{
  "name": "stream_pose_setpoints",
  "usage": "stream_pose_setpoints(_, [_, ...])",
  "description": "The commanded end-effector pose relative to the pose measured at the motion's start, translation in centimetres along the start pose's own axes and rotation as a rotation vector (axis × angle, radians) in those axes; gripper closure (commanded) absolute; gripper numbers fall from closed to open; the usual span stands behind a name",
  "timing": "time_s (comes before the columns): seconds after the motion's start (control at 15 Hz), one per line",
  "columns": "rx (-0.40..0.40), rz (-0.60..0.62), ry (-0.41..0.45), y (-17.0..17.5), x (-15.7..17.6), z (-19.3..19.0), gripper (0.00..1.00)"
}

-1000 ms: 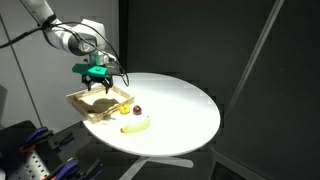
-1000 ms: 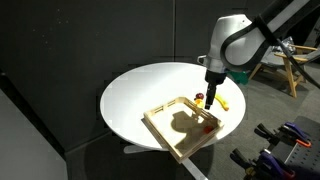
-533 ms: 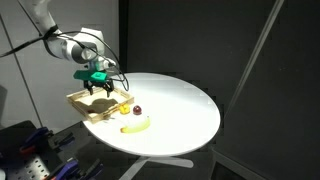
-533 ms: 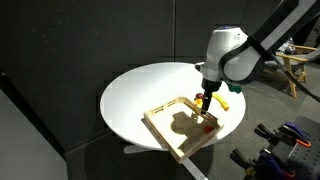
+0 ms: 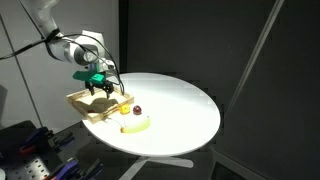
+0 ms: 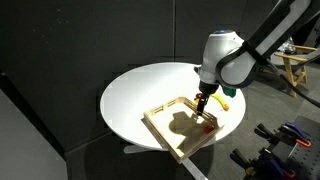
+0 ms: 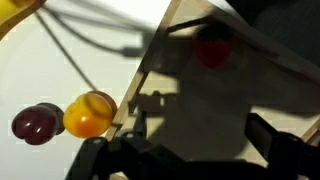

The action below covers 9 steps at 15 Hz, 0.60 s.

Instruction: Remove the orange object from the tray

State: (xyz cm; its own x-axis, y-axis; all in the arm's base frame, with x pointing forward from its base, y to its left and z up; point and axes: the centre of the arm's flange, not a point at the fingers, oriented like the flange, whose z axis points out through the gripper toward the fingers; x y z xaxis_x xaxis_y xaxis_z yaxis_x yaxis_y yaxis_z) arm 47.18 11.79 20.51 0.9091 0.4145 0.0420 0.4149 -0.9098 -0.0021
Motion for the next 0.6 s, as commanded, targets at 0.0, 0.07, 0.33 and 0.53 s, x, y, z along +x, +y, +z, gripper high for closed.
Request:
stream_pose_setpoints(0.0, [-0.013, 0.039, -0.010, -0.25, 0.89, -0.01, 0.00])
stream_pose_setpoints(0.07, [-0.014, 0.048, -0.012, -0.30, 0.85, -0.01, 0.00])
stream_pose_setpoints(0.33, [-0.014, 0.060, -0.023, -0.37, 0.84, -0.01, 0.00])
stream_pose_setpoints(0.53, [-0.012, 0.060, -0.029, -0.34, 0.81, 0.01, 0.00])
